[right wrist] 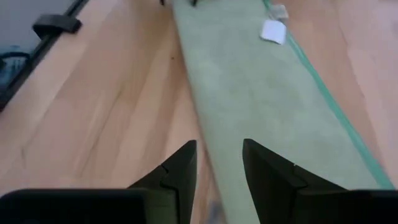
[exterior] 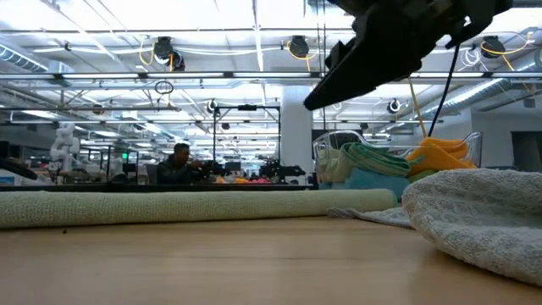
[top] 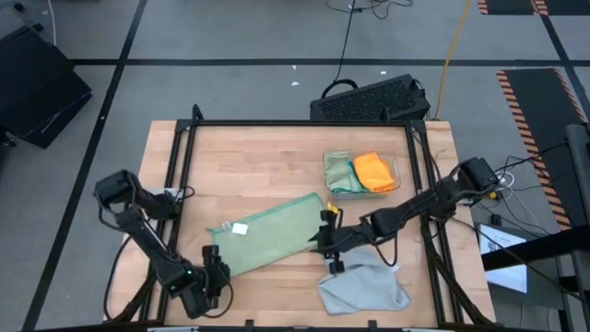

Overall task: Fold microfiber towels
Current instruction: Fold the light green microfiber cloth

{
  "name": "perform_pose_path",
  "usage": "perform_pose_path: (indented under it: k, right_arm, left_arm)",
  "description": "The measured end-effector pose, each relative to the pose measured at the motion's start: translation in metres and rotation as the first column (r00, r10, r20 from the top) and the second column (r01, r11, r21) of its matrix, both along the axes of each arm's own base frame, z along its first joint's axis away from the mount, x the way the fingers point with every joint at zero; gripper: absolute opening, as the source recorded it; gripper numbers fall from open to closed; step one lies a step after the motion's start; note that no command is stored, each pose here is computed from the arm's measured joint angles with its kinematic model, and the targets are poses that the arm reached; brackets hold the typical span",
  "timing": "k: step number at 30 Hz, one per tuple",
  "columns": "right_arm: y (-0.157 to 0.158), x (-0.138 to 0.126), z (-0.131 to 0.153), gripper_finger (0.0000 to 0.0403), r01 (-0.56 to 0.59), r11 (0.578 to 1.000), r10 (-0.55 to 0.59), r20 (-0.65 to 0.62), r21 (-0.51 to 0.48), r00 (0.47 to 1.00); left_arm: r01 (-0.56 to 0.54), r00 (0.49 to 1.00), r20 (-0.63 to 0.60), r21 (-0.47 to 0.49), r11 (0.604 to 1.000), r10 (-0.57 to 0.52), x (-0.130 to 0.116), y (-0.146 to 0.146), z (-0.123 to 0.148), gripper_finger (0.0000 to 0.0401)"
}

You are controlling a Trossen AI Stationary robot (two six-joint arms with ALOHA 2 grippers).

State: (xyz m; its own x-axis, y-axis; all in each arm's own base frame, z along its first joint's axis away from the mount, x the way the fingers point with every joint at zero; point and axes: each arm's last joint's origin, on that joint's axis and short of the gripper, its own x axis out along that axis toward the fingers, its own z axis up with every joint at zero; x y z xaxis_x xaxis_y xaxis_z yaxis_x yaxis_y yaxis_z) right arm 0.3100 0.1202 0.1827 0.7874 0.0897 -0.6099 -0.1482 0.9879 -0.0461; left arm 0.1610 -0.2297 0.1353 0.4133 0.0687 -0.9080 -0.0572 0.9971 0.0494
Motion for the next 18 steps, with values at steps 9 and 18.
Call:
perform_pose_path:
  k: [9,18]
  right_arm:
    - [0.015,0.024,-0.012,0.0121,0.108,0.992,-0.121,0.258,0.065,0.959]
    - [0.033,0.06,-0.036,0.0121,0.103,0.978,-0.165,0.363,0.184,0.917]
  left_arm:
    - [-0.005,0.999,-0.036,0.006,1.0,0.005,-0.004,-0.001,-0.003,0.0097]
    - [-0.019,0.999,-0.05,-0.075,0.997,0.015,0.007,0.006,0.007,0.0015]
